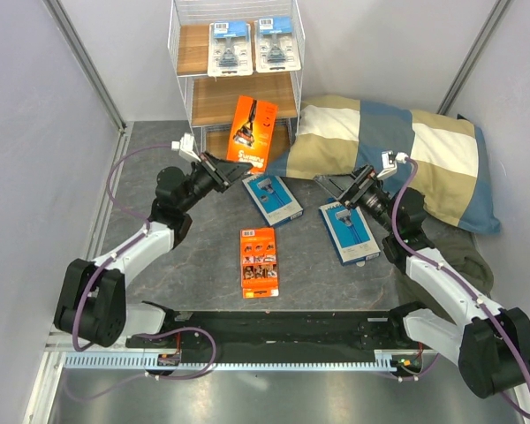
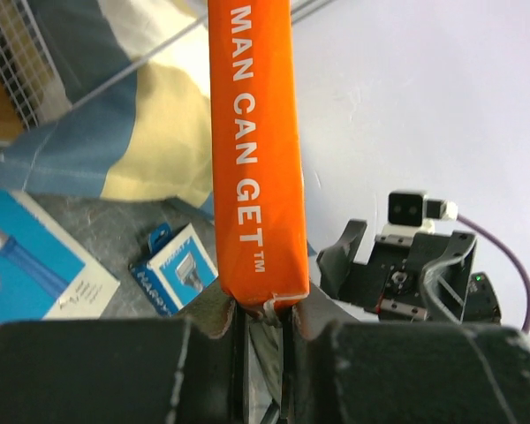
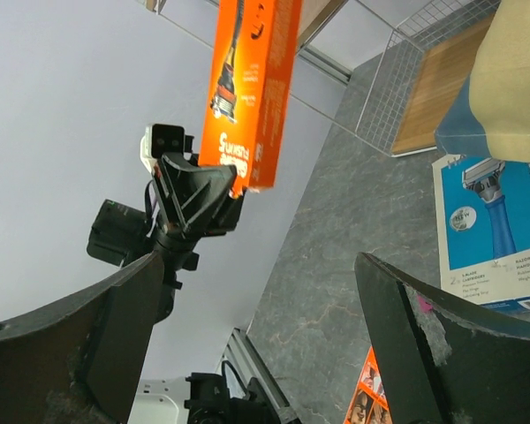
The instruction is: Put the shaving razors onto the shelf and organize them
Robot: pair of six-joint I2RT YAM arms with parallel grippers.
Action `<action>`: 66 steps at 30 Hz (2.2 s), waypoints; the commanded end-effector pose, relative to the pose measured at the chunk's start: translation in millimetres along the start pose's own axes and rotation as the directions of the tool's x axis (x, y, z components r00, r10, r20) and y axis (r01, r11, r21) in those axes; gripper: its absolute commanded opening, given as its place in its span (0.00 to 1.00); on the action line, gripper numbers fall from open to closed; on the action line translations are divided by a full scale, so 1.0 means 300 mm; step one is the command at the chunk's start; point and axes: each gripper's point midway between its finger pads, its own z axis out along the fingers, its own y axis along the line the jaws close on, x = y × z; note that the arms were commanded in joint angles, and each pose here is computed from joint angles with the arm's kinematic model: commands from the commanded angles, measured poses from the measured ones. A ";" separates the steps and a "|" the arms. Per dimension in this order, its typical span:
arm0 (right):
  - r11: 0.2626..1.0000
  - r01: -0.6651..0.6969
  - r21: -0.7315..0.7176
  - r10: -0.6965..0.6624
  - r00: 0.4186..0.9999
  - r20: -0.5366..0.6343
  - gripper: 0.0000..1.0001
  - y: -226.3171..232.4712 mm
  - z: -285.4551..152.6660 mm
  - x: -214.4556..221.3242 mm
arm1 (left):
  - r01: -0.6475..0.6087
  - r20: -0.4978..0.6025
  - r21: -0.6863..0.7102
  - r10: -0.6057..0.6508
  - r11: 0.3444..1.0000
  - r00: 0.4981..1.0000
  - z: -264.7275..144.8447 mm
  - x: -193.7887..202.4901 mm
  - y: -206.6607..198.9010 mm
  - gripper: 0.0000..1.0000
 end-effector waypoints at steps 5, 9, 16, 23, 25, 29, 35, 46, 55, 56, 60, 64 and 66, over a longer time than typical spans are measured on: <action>1.000 0.015 -0.014 -0.016 1.000 -0.011 0.98 0.000 -0.017 0.006 | -0.003 0.099 0.061 -0.003 0.998 0.995 0.075 -0.185 -0.076 0.02; 1.000 0.009 -0.003 -0.009 1.000 -0.019 0.98 -0.016 -0.023 0.015 | 0.031 0.115 0.042 -0.036 0.999 0.993 0.111 -0.238 -0.032 0.02; 1.000 0.011 0.012 -0.011 1.000 -0.022 0.98 -0.031 -0.035 0.015 | 0.066 0.147 0.032 -0.070 0.997 0.987 0.166 -0.343 -0.013 0.02; 1.000 0.008 0.025 -0.007 1.000 -0.021 0.98 -0.044 -0.046 0.018 | 0.116 0.141 0.023 -0.119 0.993 0.983 0.239 -0.413 0.014 0.04; 1.000 0.010 0.029 -0.010 1.000 -0.022 0.98 -0.048 -0.049 0.020 | 0.133 0.131 0.015 -0.133 0.991 0.982 0.265 -0.439 0.011 0.05; 0.999 0.007 0.038 -0.006 1.000 -0.023 0.98 -0.055 -0.057 0.022 | 0.177 0.127 -0.023 -0.173 0.984 0.977 0.309 -0.459 0.050 0.06; 0.999 0.004 0.049 -0.003 1.000 -0.024 0.98 -0.070 -0.067 0.029 | 0.252 0.176 -0.080 -0.235 0.965 0.956 0.321 -0.471 0.124 0.08; 0.998 -0.003 0.063 0.005 1.000 -0.026 0.98 -0.088 -0.075 0.037 | 0.236 0.163 -0.127 -0.214 0.964 0.963 0.319 -0.453 0.161 0.49; 0.998 -0.010 0.068 0.011 1.000 -0.025 0.98 -0.096 -0.082 0.043 | 0.218 0.088 -0.160 -0.206 0.963 0.975 0.306 -0.394 0.170 0.65; 0.998 -0.012 0.068 0.014 1.000 -0.028 0.98 -0.096 -0.083 0.047 | 0.201 0.086 -0.159 -0.189 0.967 0.978 0.302 -0.395 0.163 0.67; 0.997 -0.013 0.070 0.015 0.999 -0.029 0.98 -0.101 -0.086 0.051 | 0.140 0.068 -0.149 -0.132 0.979 0.989 0.281 -0.381 0.133 0.68; 0.997 -0.014 0.072 0.016 0.999 -0.028 0.98 -0.105 -0.088 0.052 | 0.059 0.084 -0.096 -0.050 0.994 0.995 0.254 -0.397 0.066 0.78; 0.997 -0.013 0.072 0.015 0.999 -0.032 0.98 -0.106 -0.088 0.056 | 0.031 0.098 -0.086 -0.022 0.996 0.995 0.239 -0.405 0.040 0.89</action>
